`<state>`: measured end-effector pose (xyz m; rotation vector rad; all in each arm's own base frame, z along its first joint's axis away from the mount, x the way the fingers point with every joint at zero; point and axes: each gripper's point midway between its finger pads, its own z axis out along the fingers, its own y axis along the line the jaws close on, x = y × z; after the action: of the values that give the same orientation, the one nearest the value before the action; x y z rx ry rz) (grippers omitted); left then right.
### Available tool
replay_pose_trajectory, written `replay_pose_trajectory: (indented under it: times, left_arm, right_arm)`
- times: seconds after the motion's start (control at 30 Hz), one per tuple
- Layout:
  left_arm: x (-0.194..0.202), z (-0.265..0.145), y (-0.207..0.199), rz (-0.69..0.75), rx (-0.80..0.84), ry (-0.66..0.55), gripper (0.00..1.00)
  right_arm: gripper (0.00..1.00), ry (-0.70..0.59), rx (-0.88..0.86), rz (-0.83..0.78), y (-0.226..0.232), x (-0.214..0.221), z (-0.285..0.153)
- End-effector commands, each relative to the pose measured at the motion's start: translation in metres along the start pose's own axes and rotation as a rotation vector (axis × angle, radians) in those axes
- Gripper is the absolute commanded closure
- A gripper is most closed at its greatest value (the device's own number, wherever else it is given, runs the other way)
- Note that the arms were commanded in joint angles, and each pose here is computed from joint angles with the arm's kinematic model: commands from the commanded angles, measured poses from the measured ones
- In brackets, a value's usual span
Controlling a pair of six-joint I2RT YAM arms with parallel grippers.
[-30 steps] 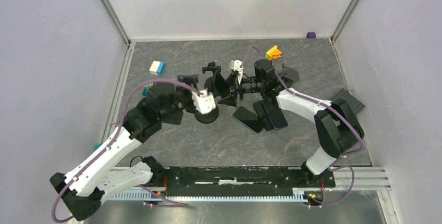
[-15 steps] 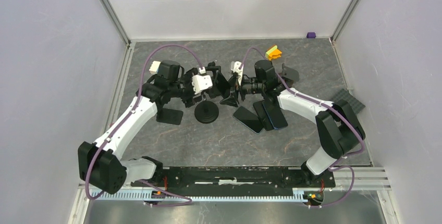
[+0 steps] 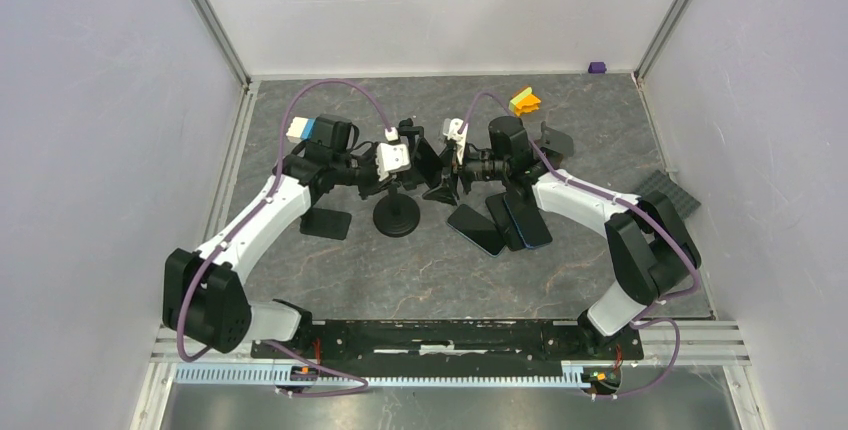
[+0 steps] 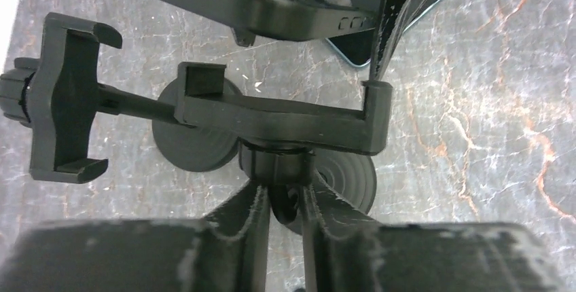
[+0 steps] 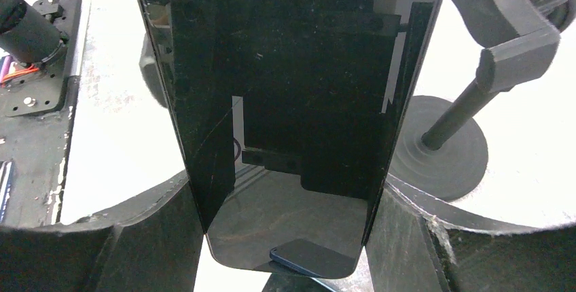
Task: Place the phone on the phone stand
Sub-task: Install the phone on the phone stand.
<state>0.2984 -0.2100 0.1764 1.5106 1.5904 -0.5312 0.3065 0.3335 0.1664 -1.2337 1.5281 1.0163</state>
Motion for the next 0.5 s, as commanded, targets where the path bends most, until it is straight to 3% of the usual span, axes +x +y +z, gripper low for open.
replay_pose_trajectory:
  times: [0.0, 0.07, 0.47]
  left_arm:
    - [-0.013, 0.009, -0.01, -0.01, 0.077, -0.096, 0.84]
    - [-0.016, 0.01, -0.015, -0.023, 0.111, -0.118, 0.97]
    - [-0.026, 0.023, -0.023, -0.16, 0.185, -0.201, 0.98]
  right_arm:
    - [1.0, -0.084, 0.059, -0.089, -0.013, -0.032, -0.003]
    - [0.99, -0.08, 0.076, -0.097, -0.016, -0.031, -0.003]
    - [1.0, -0.092, 0.113, -0.159, 0.0, -0.022, 0.002]
